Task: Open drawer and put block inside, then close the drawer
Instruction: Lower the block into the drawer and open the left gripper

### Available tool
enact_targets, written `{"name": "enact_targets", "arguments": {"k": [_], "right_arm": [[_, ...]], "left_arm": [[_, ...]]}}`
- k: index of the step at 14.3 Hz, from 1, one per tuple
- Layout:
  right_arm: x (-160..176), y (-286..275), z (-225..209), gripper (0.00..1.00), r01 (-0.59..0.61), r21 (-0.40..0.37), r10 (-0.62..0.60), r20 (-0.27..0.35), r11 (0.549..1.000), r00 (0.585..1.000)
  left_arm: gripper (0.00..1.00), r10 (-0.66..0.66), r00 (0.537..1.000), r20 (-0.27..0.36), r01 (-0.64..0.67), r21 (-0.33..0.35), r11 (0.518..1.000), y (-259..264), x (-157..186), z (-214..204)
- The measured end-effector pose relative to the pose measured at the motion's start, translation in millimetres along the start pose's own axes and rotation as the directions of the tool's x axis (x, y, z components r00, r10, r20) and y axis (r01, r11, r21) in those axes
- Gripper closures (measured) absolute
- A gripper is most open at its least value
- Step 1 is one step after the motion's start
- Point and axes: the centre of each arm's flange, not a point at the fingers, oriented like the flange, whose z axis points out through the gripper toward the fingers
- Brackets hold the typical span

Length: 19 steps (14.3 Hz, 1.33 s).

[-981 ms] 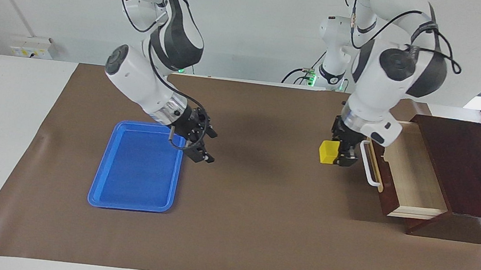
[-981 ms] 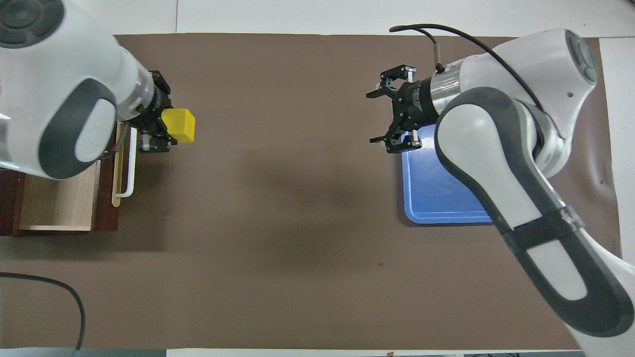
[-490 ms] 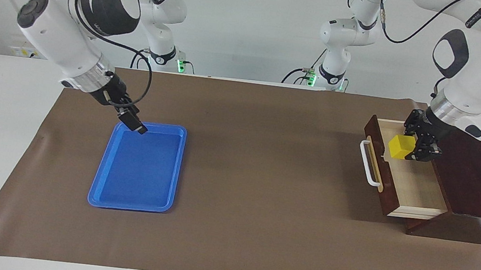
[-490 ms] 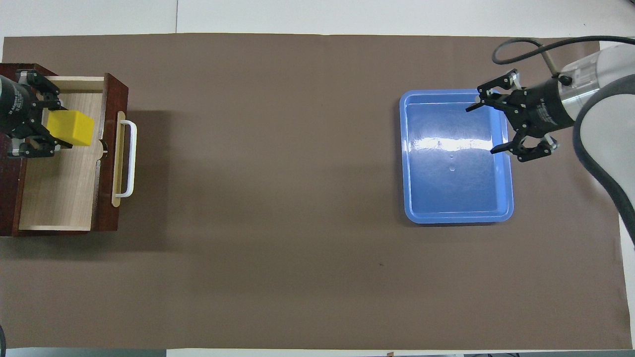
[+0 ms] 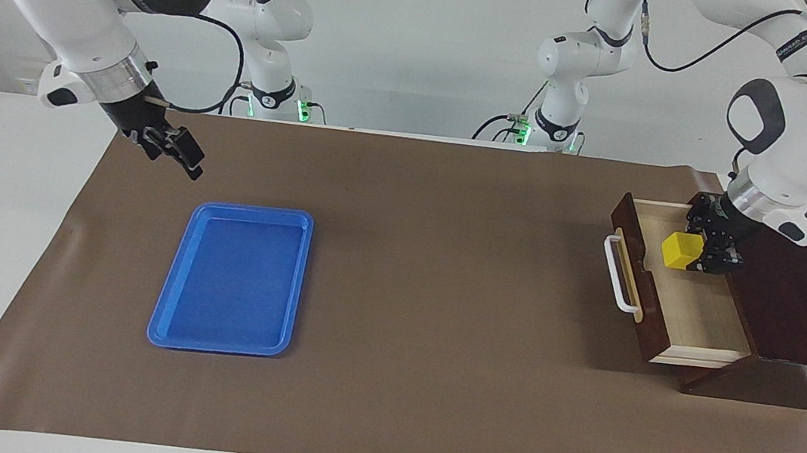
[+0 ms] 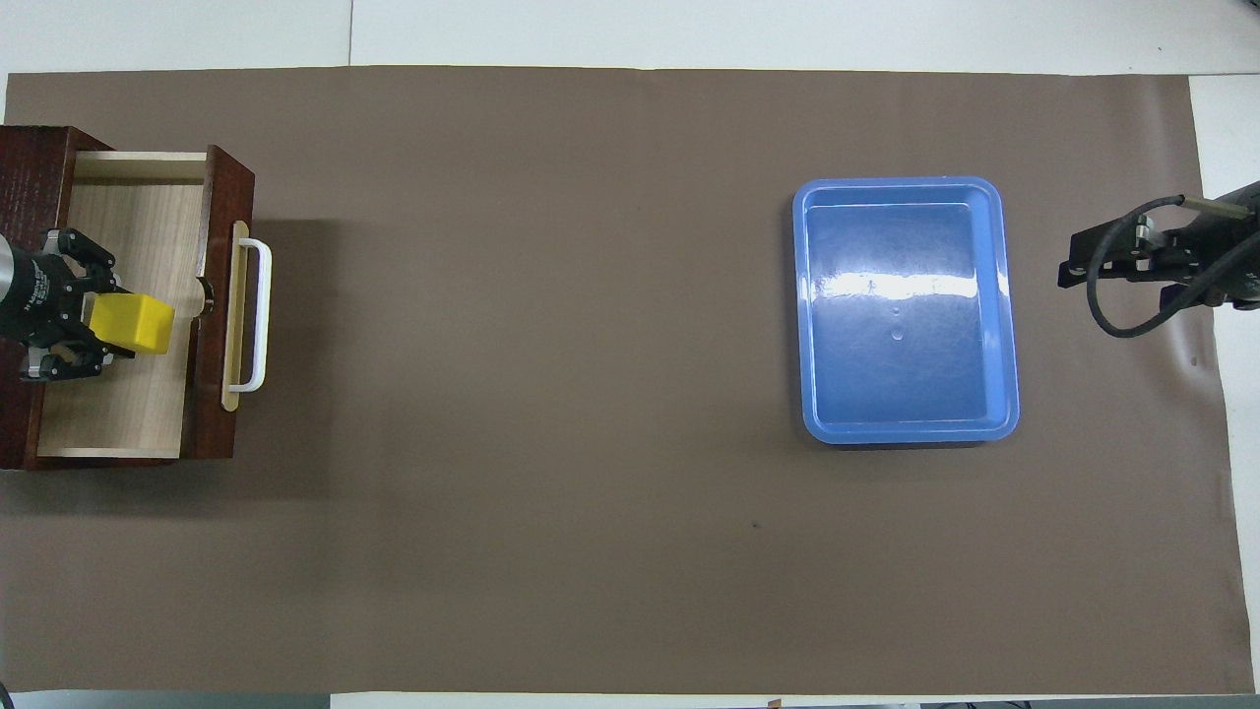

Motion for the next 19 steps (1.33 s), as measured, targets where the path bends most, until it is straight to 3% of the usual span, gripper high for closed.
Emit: {"name": "enact_targets", "arguments": {"k": [8, 12, 13, 16, 19], "right_arm": [[-1.8, 1.0, 2.0, 0.00, 0.062, -0.042, -0.062, 0.010, 0.997, 0.998], [-14.7, -2.0, 4.4, 0.00, 0.147, -0.045, -0.142, 0.090, 0.988, 0.986], [-16.2, -2.2, 5.0, 0.00, 0.173, -0.043, -0.169, 0.095, 0.984, 0.981], [-17.0, -1.1, 6.2, 0.00, 0.211, -0.049, -0.206, 0.098, 0.976, 0.974], [-8.6, 0.7, 0.3, 0.00, 0.277, -0.088, -0.275, 0.035, 0.957, 0.961]], "left_arm": [[0.44, -0.111, 0.994, -0.001, 0.111, -0.052, 0.992, -0.6, -1.7, 27.6], [0.43, -0.128, 0.992, -0.001, 0.127, -0.052, 0.991, -2.6, -0.3, 29.0], [0.40, -0.130, 0.992, -0.001, 0.130, -0.053, 0.990, -3.0, 1.1, 28.5], [0.03, -0.119, 0.993, -0.002, 0.119, -0.062, 0.991, -2.2, -4.2, 21.8], [0.00, -0.075, 0.997, 0.021, 0.076, -0.072, 0.994, 8.3, -35.1, -11.5]]}}
